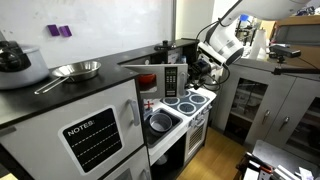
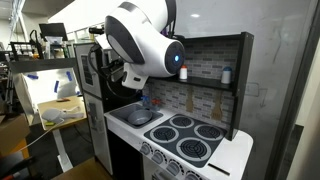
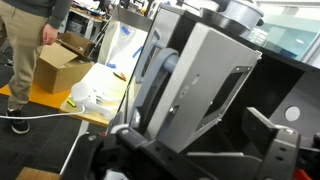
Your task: Open the microwave
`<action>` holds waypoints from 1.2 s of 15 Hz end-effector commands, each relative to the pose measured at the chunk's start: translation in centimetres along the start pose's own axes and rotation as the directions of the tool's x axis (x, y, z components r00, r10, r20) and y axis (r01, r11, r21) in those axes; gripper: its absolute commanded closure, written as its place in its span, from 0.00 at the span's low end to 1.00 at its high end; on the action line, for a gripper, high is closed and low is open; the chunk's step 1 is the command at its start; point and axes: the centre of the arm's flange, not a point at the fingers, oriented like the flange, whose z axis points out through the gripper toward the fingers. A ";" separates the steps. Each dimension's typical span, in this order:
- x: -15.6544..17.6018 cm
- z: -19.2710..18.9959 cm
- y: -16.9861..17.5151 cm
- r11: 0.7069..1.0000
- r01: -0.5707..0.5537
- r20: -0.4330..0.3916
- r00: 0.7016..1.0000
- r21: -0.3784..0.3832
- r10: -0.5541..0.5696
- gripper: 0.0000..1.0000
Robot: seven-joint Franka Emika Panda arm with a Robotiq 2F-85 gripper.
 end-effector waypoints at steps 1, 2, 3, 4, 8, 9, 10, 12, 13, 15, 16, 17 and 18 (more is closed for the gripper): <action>0.3 1.3 -0.6 0.999 -0.004 0.002 1.000 -0.046 0.004 0.00; 0.2 1.5 -0.5 0.998 -0.004 0.003 1.000 -0.057 0.004 0.00; 0.2 1.7 -0.4 0.998 -0.004 0.005 1.000 -0.070 0.005 0.00; 0.1 1.9 -0.3 0.997 -0.003 0.008 1.000 -0.082 0.004 0.00; 0.1 2.9 0.3 0.990 -0.006 0.019 1.000 -0.141 0.008 0.00; 0.0 3.2 0.4 0.988 -0.008 0.022 1.000 -0.157 0.012 0.00; 0.0 3.5 0.5 0.984 -0.008 0.026 1.000 -0.176 0.013 0.00; -0.1 4.1 0.7 0.977 -0.010 0.029 0.999 -0.213 0.017 0.00; -0.1 4.4 0.8 0.974 -0.010 0.030 0.999 -0.228 0.017 0.00; -0.2 4.9 1.0 0.966 -0.005 0.034 0.999 -0.259 0.015 0.00; -0.3 5.2 1.1 0.962 -0.002 0.036 0.999 -0.273 0.013 0.00; -0.4 5.5 1.2 0.958 -0.002 0.037 0.999 -0.288 0.013 0.00; -0.5 5.8 1.4 0.954 -0.001 0.038 0.999 -0.301 0.014 0.00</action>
